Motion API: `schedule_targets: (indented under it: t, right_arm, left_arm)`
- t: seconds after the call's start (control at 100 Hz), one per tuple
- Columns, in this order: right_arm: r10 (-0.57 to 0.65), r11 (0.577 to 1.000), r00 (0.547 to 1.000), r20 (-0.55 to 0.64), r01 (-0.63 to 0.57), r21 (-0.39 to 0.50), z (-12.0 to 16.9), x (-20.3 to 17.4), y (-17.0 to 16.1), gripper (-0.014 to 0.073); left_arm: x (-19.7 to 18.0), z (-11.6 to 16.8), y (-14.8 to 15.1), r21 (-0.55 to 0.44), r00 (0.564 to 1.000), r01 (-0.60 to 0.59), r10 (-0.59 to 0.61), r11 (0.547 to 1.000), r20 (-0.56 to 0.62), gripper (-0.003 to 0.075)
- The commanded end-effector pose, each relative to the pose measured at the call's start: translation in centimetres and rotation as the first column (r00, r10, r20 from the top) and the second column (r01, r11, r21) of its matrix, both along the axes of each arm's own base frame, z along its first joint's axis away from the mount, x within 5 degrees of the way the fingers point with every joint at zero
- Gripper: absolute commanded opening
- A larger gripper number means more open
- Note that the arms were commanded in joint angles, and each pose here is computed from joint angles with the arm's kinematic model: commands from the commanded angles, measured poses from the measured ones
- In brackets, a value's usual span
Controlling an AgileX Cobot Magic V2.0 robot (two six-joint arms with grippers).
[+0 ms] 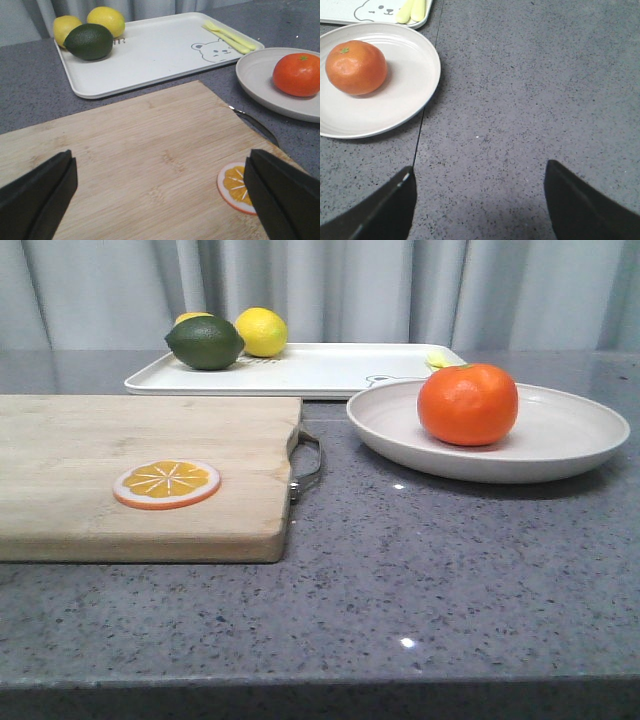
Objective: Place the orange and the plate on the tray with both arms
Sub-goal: 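Open the left gripper and raise it away from the orange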
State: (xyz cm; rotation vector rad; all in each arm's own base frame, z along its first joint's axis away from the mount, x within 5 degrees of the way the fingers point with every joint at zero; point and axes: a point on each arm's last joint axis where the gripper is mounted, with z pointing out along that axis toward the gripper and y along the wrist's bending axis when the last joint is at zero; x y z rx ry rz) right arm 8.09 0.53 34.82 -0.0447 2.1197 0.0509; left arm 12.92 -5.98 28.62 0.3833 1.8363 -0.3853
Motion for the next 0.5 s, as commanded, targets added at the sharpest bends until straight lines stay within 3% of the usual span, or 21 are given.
schedule_targets:
  t: [0.0, 0.19, 0.49]
  right_arm:
    - [-0.003, 1.000, 0.996, 0.086, 0.004, -0.012, 1.46, 0.35, -0.09, 0.0540]
    - [-0.003, 1.000, 0.996, 0.086, 0.004, -0.012, 1.46, 0.35, -0.09, 0.0540]
    - [-0.003, 1.000, 0.997, 0.079, 0.004, -0.012, 1.40, 0.33, -0.08, 0.0540]
  left_arm:
    - [0.09, 1.06, 0.61, -0.045, 0.996, -0.063, 0.065, 0.997, 0.061, 0.0638]
    - [0.19, 1.15, 0.73, -0.048, 0.994, -0.077, 0.080, 0.996, 0.072, 0.0614]
    - [0.20, 1.17, 0.75, -0.049, 0.994, -0.079, 0.083, 0.996, 0.074, 0.0391]
